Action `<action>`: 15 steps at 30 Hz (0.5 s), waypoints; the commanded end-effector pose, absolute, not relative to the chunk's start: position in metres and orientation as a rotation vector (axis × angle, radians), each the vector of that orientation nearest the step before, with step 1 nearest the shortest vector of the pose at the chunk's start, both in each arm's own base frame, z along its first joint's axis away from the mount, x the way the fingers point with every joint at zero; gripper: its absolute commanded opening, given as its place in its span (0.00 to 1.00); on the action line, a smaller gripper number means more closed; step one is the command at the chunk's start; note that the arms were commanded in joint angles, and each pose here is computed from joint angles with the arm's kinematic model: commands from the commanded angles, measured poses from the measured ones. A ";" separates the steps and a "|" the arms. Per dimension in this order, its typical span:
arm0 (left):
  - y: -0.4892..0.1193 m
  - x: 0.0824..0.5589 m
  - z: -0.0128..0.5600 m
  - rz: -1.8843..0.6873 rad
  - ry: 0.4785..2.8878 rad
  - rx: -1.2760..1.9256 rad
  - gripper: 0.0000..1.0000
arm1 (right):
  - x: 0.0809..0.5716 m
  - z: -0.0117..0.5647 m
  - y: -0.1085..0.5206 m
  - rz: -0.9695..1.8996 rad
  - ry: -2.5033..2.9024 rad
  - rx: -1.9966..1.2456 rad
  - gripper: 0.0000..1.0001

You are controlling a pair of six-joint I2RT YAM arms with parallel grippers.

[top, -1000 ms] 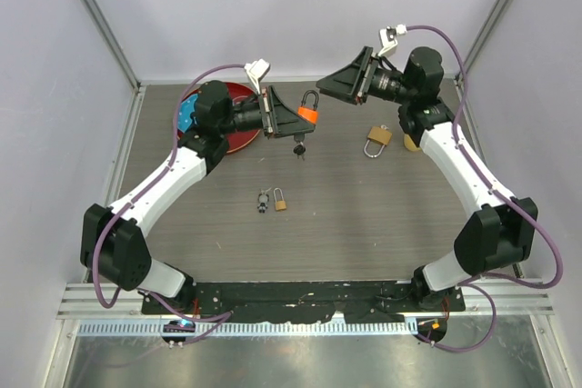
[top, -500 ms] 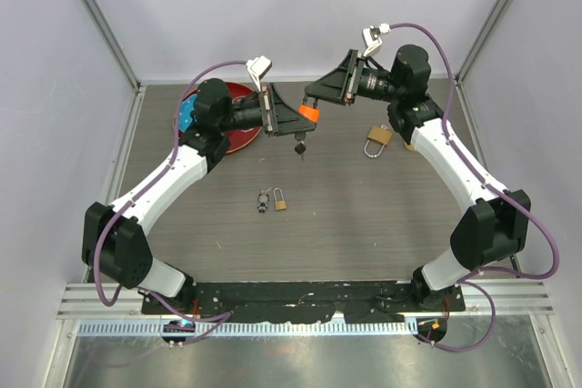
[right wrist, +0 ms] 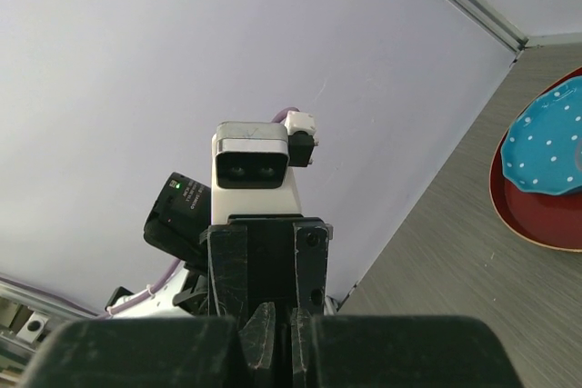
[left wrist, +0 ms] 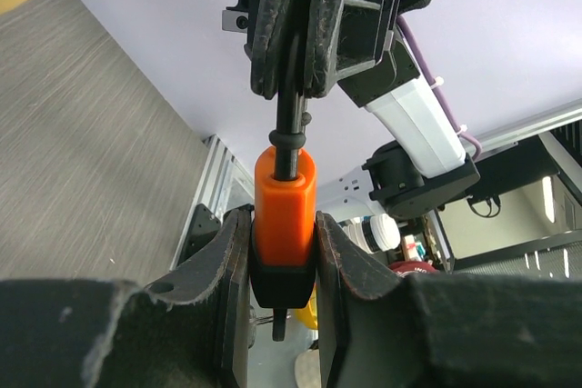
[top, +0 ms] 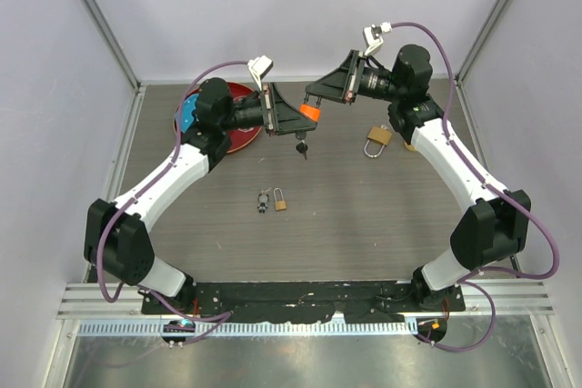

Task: Lock with the key
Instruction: Lock the lock.

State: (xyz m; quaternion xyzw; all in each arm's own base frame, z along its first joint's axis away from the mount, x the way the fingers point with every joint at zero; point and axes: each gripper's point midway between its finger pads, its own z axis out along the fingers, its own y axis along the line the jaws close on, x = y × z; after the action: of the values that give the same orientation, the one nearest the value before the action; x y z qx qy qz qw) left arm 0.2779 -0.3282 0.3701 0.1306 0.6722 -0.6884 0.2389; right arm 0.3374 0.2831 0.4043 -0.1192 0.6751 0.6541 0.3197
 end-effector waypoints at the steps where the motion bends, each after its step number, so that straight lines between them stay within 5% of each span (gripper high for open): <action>1: -0.325 0.271 0.422 -1.900 1.618 0.472 0.00 | 0.323 0.418 0.283 1.698 1.704 -0.390 0.02; 15: -0.327 0.285 0.438 -1.919 1.541 0.403 0.00 | 0.291 0.395 0.293 1.734 1.741 -0.424 0.02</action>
State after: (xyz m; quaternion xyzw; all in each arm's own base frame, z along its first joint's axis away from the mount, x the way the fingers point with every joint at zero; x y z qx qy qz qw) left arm 0.2750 -0.3330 0.3777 0.1385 0.6480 -0.7203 0.2049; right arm 0.3290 0.2778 0.4042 -0.1110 0.6618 0.6503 0.3561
